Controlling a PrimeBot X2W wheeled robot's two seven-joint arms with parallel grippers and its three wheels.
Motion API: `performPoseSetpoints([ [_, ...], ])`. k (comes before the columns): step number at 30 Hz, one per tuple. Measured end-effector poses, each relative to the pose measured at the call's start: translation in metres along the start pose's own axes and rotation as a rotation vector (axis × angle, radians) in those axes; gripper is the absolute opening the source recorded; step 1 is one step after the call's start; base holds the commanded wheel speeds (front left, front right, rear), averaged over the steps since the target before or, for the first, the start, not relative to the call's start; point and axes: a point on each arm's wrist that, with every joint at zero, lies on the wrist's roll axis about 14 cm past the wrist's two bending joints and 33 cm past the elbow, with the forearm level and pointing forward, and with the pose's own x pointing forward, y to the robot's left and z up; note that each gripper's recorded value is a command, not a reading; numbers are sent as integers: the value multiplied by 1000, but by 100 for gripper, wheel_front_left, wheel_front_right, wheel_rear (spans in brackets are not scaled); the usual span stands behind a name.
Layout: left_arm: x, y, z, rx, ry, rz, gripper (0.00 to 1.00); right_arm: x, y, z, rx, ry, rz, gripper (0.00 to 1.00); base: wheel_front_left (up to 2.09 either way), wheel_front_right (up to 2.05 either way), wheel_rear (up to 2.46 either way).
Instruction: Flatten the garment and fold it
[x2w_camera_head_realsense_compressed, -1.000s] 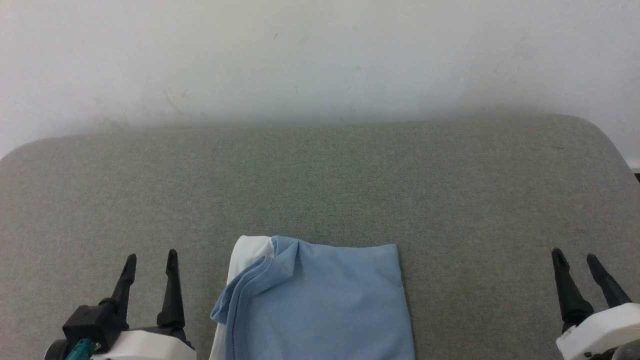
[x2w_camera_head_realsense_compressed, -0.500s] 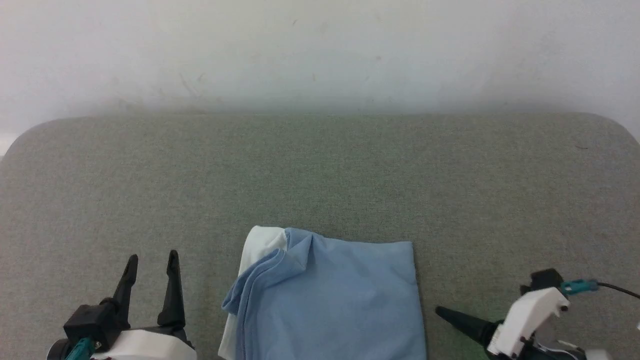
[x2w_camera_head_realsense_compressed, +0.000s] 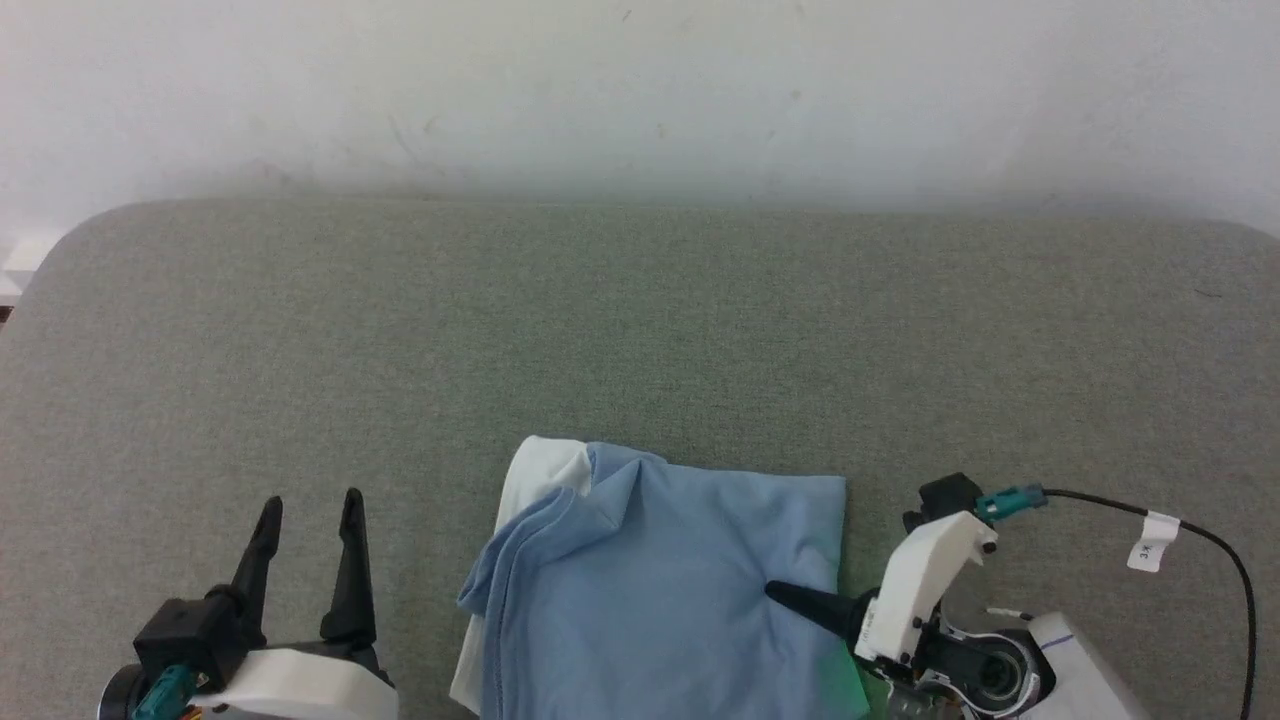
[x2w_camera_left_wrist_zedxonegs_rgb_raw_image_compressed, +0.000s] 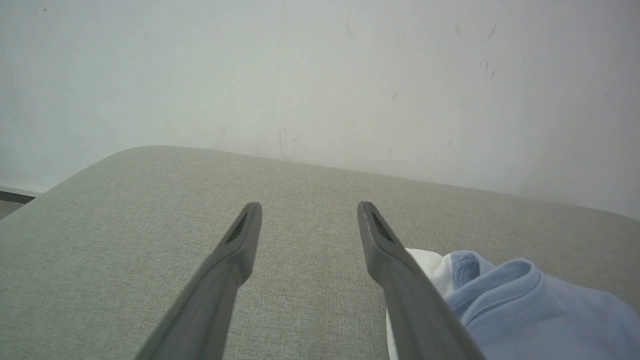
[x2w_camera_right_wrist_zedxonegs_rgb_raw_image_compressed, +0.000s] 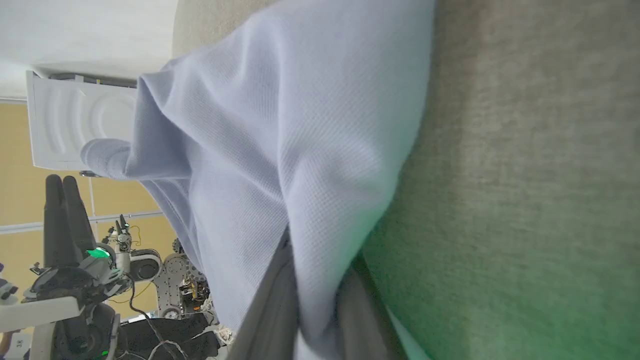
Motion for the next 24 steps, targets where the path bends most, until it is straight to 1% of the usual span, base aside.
performPoseSetpoints([
  [2, 0, 1, 1, 1, -5, 4, 100, -1, 4, 5, -74, -16, -12, 0, 0, 0, 0],
  [6, 3, -4, 4, -5, -15, -7, 100, -18, 1, 25, -347, -61, -90, 0, 0, 0, 0],
  [8, 5, -9, 5, -4, -20, -26, 100, -32, -6, 39, -499, -86, -156, 0, 0, 0, 0],
  [10, 8, -14, 6, -6, -24, -39, 100, -50, -18, 52, -641, -98, -244, 0, 0, 0, 0],
  [12, 11, -21, 5, -13, -23, -58, 100, -69, -32, 63, -732, -105, -328, 0, 0, 0, 0],
  [14, 14, -31, 4, -17, -23, -87, 100, -88, -46, 71, -775, -98, -405, 0, 0, 0, 0],
  [17, 23, -49, 5, -24, -29, -138, 100, -118, -72, 81, -791, -82, -525, 0, 0, 0, 0],
  [22, 44, -84, 4, -21, -44, -246, 100, -167, -119, 94, -737, -74, -707, 0, 0, 0, 0],
  [24, 57, -98, 3, -24, -50, -293, 100, -186, -137, 107, -703, -101, -774, 0, 0, 0, 0],
])
